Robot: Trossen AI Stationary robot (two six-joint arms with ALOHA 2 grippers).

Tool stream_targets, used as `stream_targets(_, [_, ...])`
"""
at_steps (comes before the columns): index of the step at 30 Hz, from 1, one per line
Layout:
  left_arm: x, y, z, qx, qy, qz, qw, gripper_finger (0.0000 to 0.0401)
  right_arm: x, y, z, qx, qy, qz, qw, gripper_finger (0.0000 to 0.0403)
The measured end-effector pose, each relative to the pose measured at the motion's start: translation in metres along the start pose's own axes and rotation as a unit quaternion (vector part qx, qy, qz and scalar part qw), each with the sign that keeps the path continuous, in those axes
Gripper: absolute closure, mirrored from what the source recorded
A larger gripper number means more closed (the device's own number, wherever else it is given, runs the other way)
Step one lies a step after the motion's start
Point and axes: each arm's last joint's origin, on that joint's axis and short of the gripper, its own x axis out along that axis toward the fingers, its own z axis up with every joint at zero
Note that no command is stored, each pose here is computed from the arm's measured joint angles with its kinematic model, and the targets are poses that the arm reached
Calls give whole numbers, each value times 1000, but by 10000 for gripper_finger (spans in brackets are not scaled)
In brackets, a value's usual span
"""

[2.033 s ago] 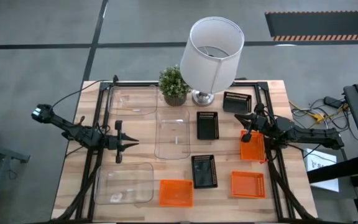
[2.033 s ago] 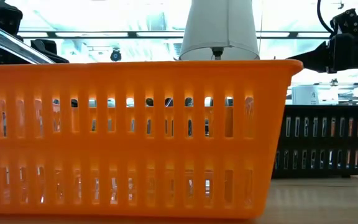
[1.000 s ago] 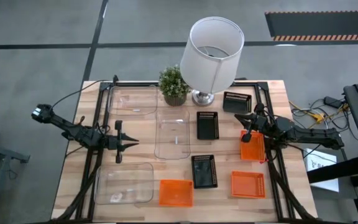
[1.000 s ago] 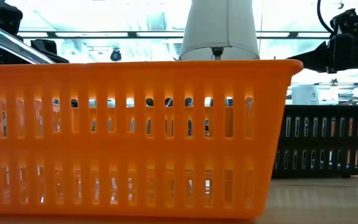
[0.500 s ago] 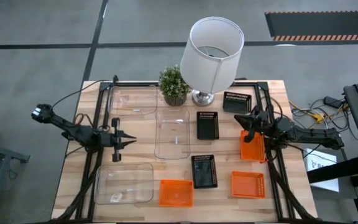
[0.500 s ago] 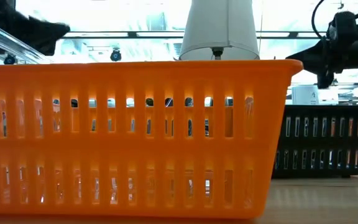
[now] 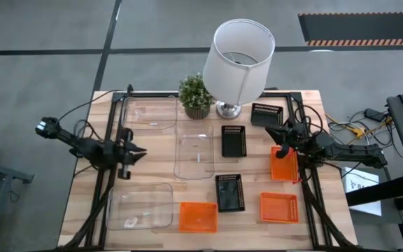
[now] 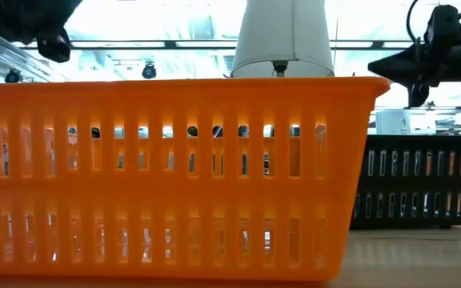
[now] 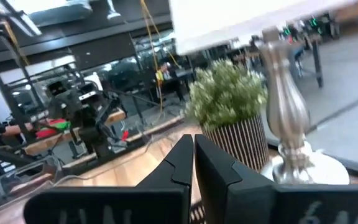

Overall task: Stack baskets by color
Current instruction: Stack the middle transparent bin into the top transparent bin

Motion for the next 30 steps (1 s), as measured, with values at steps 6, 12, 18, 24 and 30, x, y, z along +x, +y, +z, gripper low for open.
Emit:
stream_targets(6, [-2,4,19,-64,-92,14,994,368,0,3,8,-45,-36,34,998,394])
stream_targets(12, [-3,6,26,-81,-130,21,988,368,-2,7,16,-88,-80,80,990,394])
stream_targets(18, [-1,6,31,-91,-130,19,987,368,-3,10,21,-116,-107,110,981,394])
stream_targets(24, [12,3,47,-93,-128,19,987,368,-3,10,21,-118,-110,110,981,394])
stream_targets(30, [38,-5,68,-86,-113,18,990,368,-3,10,22,-131,-113,108,979,394])
